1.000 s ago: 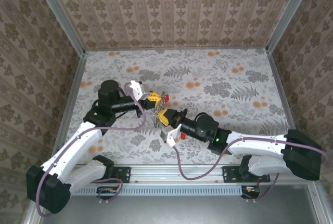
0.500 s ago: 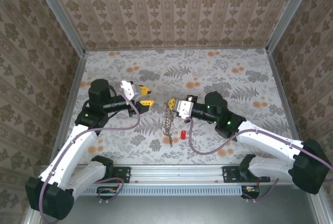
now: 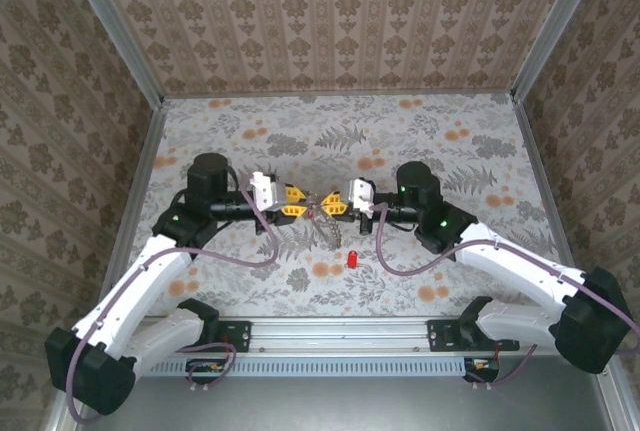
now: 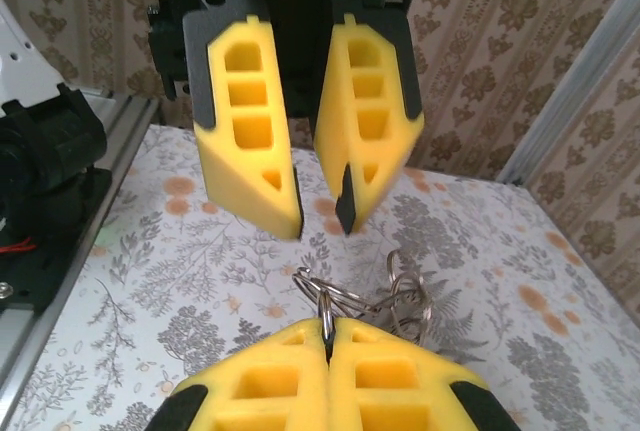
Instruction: Put the keys on the keyring
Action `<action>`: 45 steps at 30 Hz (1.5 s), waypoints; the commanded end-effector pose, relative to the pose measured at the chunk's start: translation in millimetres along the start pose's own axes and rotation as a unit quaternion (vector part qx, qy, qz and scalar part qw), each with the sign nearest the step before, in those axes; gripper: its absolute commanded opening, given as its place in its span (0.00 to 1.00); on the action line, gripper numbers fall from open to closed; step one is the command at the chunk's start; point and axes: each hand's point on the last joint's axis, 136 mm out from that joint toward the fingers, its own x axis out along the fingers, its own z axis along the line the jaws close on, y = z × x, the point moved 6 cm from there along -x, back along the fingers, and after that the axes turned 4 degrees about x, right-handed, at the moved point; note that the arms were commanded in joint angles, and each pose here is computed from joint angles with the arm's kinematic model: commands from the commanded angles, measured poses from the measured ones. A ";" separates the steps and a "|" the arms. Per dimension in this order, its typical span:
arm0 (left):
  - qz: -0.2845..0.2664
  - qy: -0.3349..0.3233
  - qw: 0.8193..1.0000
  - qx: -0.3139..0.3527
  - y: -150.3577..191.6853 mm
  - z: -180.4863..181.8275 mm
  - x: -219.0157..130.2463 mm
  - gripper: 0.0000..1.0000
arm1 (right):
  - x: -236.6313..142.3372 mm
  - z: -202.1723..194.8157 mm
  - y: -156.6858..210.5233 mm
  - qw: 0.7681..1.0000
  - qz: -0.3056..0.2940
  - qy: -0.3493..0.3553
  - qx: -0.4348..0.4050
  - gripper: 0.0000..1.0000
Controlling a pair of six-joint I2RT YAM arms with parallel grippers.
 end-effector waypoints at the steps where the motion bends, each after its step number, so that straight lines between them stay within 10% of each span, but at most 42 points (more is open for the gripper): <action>1: 0.000 0.016 1.000 0.024 -7.6 -2.3 4.4 0.23 | 2.6 -3.0 -19.2 0.999 -0.032 -0.020 0.004 0.00; 45: 0.070 -0.033 0.997 0.031 2.7 0.5 11.2 0.29 | 15.9 6.1 -14.9 0.999 -0.023 -0.029 -0.007 0.00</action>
